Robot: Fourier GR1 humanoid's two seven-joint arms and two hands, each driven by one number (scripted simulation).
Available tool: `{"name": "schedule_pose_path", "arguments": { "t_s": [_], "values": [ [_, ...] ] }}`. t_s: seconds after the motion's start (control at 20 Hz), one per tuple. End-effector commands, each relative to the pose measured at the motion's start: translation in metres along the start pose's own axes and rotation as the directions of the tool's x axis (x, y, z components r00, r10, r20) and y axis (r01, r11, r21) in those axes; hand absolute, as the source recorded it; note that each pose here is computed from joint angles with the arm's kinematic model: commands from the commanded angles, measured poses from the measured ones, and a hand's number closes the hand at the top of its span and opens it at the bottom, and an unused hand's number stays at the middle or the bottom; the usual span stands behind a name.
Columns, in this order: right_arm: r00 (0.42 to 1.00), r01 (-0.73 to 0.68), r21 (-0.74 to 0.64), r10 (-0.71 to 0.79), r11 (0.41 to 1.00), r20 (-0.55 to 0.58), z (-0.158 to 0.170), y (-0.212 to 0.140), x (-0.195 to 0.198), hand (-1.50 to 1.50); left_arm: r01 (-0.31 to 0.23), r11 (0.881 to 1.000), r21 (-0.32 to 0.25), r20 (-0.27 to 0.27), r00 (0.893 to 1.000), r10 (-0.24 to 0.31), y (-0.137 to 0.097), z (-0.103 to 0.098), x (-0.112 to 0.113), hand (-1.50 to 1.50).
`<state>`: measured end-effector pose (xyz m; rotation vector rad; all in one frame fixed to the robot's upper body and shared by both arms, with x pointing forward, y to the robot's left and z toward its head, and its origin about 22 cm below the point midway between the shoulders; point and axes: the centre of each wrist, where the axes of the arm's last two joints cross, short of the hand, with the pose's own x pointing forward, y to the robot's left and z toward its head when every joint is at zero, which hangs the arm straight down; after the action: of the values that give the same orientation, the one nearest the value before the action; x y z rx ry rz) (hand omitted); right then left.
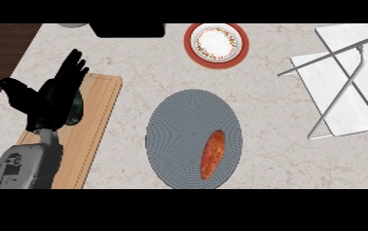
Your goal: Pick the bell pepper from the placemat and place it in the tiered shelf
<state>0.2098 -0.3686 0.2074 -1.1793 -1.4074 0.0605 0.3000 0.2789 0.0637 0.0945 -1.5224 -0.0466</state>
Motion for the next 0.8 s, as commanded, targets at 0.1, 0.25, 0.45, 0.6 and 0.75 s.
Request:
{"name": "schedule_pose_path", "arguments": {
  "t_s": [0.1, 0.25, 0.45, 0.6, 0.75],
  "values": [
    [1.0, -0.001, -0.017, 0.001, 1.0, 0.003, -0.01, -0.016, -0.01, 1.5, 0.002, 1.0, -0.004, 0.019, 1.0, -0.002, -0.012, -0.006, 0.01, 0.0],
    [0.987, -0.038, -0.149, 0.013, 0.988, -0.162, -0.026, -0.006, -0.036, -1.5, 0.002, 1.0, -0.004, 0.016, 1.0, -0.002, -0.003, 0.001, 0.001, 0.0],
    [0.996, 0.027, -0.222, -0.047, 0.975, -0.082, -0.045, -0.008, -0.057, -1.5, -0.004, 1.0, -0.002, 0.018, 1.0, 0.004, 0.002, 0.001, 0.016, 0.0],
    [0.998, 0.06, -0.264, -0.067, 0.963, -0.016, -0.039, -0.007, -0.065, -1.5, -0.021, 0.999, -0.023, -0.012, 1.0, 0.021, -0.003, 0.006, 0.021, 0.0],
    [0.993, 0.121, -0.299, -0.119, 0.947, 0.025, -0.054, -0.023, -0.074, -1.5, -0.007, 1.0, -0.003, 0.016, 1.0, 0.007, 0.011, 0.005, 0.009, 0.0]
  ]
}}
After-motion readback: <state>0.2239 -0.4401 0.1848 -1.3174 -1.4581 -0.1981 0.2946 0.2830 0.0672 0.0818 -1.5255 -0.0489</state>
